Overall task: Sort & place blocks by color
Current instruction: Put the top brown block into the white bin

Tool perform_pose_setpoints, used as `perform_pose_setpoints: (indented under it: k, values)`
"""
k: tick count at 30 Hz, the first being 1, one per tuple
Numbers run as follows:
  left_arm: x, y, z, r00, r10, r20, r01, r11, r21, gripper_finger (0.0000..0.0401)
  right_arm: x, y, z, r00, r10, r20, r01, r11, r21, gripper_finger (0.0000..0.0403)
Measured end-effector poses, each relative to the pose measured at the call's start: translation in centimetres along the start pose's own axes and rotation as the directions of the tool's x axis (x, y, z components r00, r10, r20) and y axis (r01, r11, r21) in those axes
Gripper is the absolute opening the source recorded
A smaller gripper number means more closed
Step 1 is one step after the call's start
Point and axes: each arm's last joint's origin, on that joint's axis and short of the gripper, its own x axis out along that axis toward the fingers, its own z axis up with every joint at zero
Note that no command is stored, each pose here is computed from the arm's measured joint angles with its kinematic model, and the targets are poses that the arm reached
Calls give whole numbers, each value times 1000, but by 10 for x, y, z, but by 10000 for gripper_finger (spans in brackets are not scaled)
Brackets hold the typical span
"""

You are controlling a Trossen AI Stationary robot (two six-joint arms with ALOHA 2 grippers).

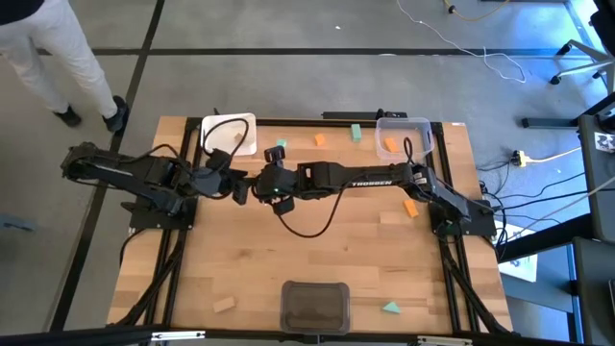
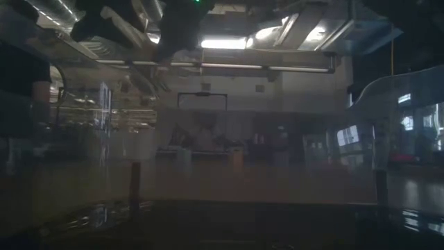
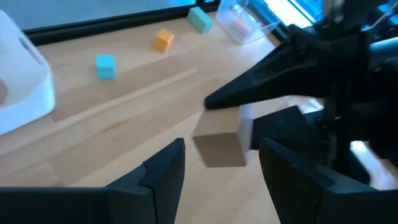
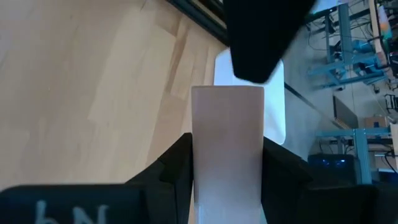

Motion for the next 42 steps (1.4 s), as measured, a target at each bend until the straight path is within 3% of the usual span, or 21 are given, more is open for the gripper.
perform_pose_setpoints:
  k: [29,42]
  values:
    - [21,-4,-5,997,78,-13,-77,996,52,197,-3,4,5,1000,-12,22,12,1000,-1,130]
    - [21,-4,-6,997,55,-45,-56,998,-10,197,-4,4,9,998,-38,42,38,999,-4,130]
